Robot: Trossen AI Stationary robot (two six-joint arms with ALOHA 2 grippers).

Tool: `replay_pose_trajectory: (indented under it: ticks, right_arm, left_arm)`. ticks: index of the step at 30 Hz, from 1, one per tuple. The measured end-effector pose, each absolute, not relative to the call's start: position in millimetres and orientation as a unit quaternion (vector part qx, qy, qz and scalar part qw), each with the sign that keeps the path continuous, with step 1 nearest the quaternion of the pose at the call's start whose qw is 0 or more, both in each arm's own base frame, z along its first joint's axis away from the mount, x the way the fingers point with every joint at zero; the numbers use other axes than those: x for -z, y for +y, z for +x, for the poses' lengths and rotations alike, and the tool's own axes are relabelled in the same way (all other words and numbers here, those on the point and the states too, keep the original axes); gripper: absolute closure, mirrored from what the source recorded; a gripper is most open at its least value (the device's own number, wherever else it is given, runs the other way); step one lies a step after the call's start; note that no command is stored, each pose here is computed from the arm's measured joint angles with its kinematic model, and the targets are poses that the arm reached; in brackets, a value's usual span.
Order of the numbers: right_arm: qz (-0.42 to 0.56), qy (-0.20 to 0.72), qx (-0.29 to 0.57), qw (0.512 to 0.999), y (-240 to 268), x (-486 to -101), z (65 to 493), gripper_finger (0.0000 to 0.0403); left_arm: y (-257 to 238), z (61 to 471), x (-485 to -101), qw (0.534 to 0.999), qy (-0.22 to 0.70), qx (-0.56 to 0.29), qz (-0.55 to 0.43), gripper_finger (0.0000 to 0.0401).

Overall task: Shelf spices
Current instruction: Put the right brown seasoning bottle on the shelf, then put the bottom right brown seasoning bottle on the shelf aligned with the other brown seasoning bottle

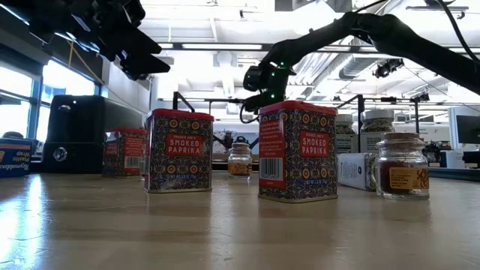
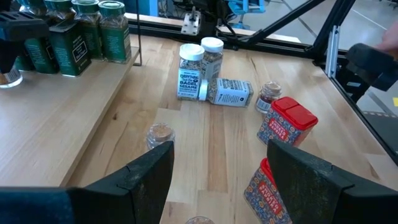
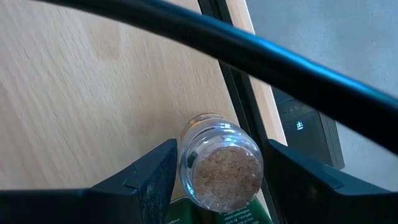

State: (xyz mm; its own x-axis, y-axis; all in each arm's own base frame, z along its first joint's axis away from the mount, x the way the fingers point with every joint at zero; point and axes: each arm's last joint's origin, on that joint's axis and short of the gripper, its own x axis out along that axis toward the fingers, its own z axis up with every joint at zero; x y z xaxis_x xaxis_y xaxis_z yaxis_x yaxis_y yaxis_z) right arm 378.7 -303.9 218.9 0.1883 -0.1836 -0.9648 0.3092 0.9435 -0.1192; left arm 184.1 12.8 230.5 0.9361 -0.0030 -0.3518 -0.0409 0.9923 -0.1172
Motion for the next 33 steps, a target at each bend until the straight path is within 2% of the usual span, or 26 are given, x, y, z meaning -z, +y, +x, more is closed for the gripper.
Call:
replay_pose_trajectory:
  ticks: [13,20,25,29,33]
  right_arm:
    - [0.043,0.605,0.159,0.779,-300.7,-229.0,379.8,0.0169]
    - [0.006,0.590,0.140,0.795,-278.5,-263.7,379.5,0.0169]
    - [-0.043,0.558,0.110,0.821,-223.8,-318.7,381.8,0.0176]
    - [-0.092,0.541,0.049,0.835,-148.6,-361.9,377.0,0.0188]
    - [-0.112,0.519,-0.006,0.847,-70.8,-376.6,363.3,0.0200]
  left_arm:
    - [12.6,184.1,-230.8,0.982,0.177,-0.005,-0.062,0.0146]
    - [12.3,184.3,-231.0,0.982,0.176,-0.002,-0.065,0.0146]
    - [12.1,184.1,-230.6,0.982,0.179,0.001,-0.067,0.0146]
    - [11.6,183.9,-230.0,0.981,0.182,0.001,-0.071,0.0146]
    - [8.5,184.0,-229.8,0.980,0.184,0.009,-0.069,0.0146]
